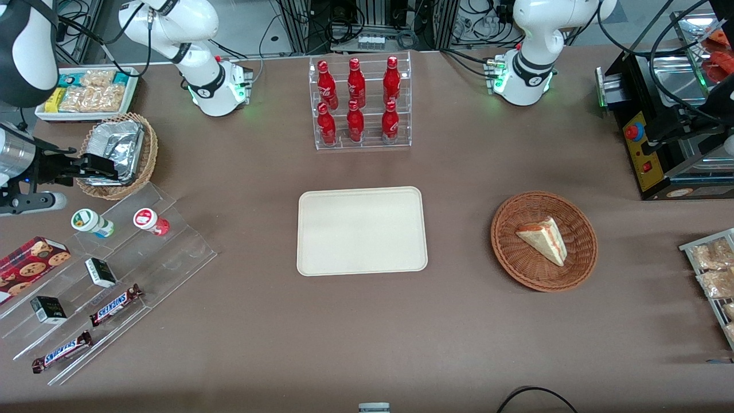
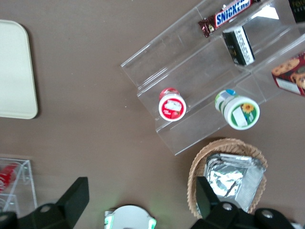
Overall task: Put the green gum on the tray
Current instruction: 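Move the right gripper over the acrylic stand toward the green gum tub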
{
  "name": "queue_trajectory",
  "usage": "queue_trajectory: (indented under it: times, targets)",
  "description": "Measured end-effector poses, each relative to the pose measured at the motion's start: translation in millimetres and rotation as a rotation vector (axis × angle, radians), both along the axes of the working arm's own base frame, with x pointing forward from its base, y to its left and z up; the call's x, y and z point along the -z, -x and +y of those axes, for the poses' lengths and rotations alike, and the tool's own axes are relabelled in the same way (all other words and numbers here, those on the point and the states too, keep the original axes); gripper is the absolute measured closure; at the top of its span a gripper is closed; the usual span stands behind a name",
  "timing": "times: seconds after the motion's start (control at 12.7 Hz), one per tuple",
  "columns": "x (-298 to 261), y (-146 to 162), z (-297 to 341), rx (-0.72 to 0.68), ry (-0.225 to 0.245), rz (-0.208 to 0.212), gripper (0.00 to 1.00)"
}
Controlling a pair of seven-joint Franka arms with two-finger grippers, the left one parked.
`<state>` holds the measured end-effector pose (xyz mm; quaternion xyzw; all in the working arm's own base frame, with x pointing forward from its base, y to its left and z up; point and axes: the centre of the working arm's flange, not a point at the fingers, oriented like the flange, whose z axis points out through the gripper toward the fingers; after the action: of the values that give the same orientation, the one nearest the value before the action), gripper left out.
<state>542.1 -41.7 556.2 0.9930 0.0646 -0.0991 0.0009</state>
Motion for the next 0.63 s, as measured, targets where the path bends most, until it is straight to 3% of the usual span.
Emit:
queue_trajectory:
  times: [0.63]
  targets:
    - [48.6,23.7,-85.6,-0.484,-0.072,-0.119,0.0]
